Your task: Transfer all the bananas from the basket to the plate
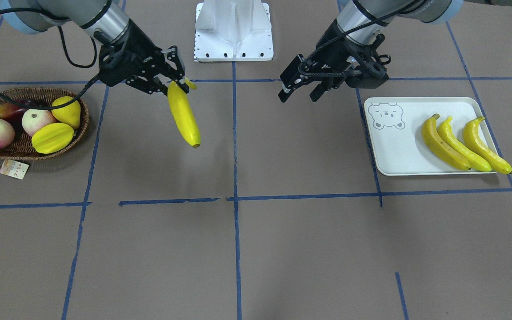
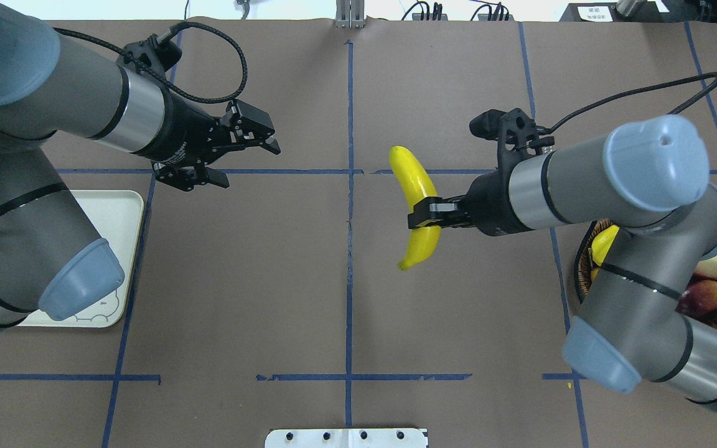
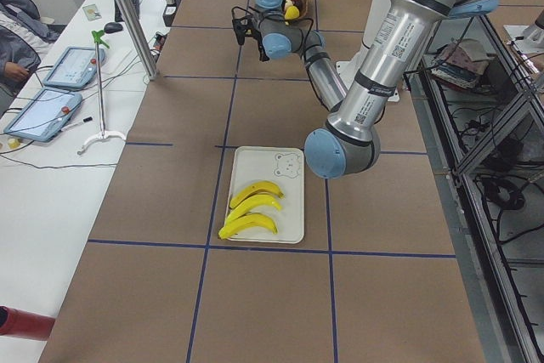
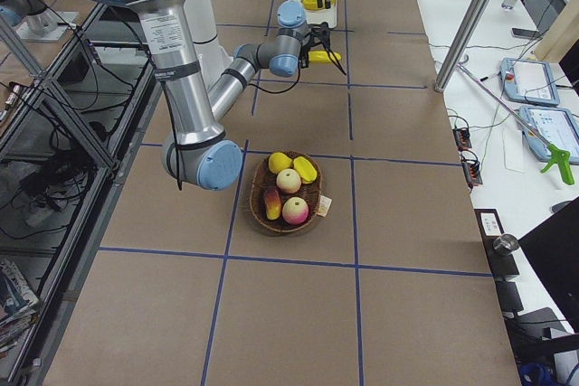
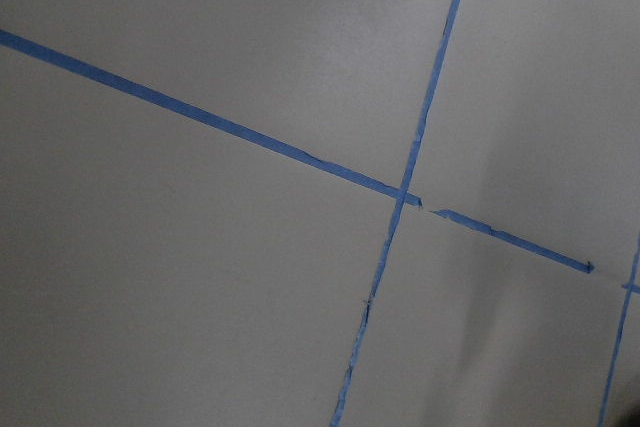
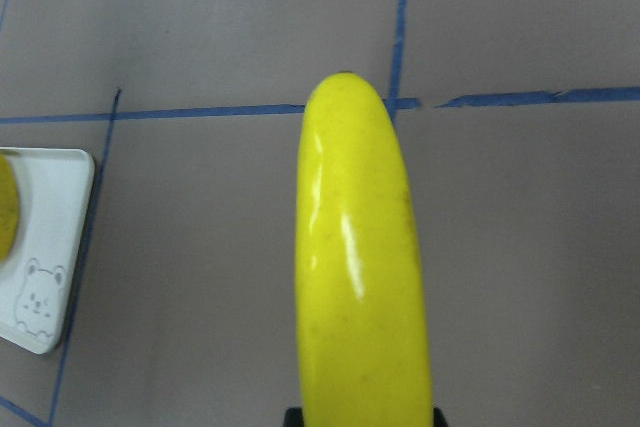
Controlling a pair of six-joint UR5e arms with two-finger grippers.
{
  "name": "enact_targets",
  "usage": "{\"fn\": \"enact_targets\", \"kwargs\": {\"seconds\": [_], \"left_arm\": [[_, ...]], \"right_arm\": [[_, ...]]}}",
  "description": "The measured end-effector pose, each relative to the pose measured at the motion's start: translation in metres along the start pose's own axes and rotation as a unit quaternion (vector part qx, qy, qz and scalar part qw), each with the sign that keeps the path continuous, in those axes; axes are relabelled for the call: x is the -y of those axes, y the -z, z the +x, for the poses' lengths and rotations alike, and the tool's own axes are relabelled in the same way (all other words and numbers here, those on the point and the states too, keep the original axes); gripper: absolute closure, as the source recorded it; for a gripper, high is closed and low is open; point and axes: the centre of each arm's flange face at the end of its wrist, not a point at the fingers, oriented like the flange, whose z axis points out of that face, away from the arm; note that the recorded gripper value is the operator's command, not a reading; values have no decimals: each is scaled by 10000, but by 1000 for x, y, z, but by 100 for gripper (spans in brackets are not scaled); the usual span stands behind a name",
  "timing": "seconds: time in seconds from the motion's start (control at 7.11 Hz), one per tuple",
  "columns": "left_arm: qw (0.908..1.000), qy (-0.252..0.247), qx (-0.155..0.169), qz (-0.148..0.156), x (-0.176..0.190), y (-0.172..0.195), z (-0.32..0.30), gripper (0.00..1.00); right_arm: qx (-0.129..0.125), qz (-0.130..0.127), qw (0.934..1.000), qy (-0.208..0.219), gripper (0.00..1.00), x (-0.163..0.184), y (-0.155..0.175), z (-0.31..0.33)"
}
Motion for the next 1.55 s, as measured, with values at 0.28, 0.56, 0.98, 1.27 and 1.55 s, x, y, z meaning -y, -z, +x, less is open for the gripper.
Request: {"fn": "enact_targets", "kwargs": {"seconds": [0.28, 0.56, 0.98, 1.27, 1.55], "left_arm": [[9986, 300, -385, 191, -7, -22, 23, 0], [9958, 401, -800, 174, -20, -57, 24, 0], [9972, 454, -599, 11, -36, -100, 11, 9], [9962, 624, -610, -64, -44, -105, 17, 38], [9947, 795, -650, -95, -46, -104, 24, 81]], "right_arm": [[480, 396, 9980, -139, 95, -31, -42, -31], [722, 517, 9959, -171, 95, -41, -59, -40], [780, 536, 9954, -176, 95, -42, -61, -42], [784, 537, 9953, -177, 95, -42, -61, -42], [784, 532, 9953, -184, 83, -43, -61, -42]]}}
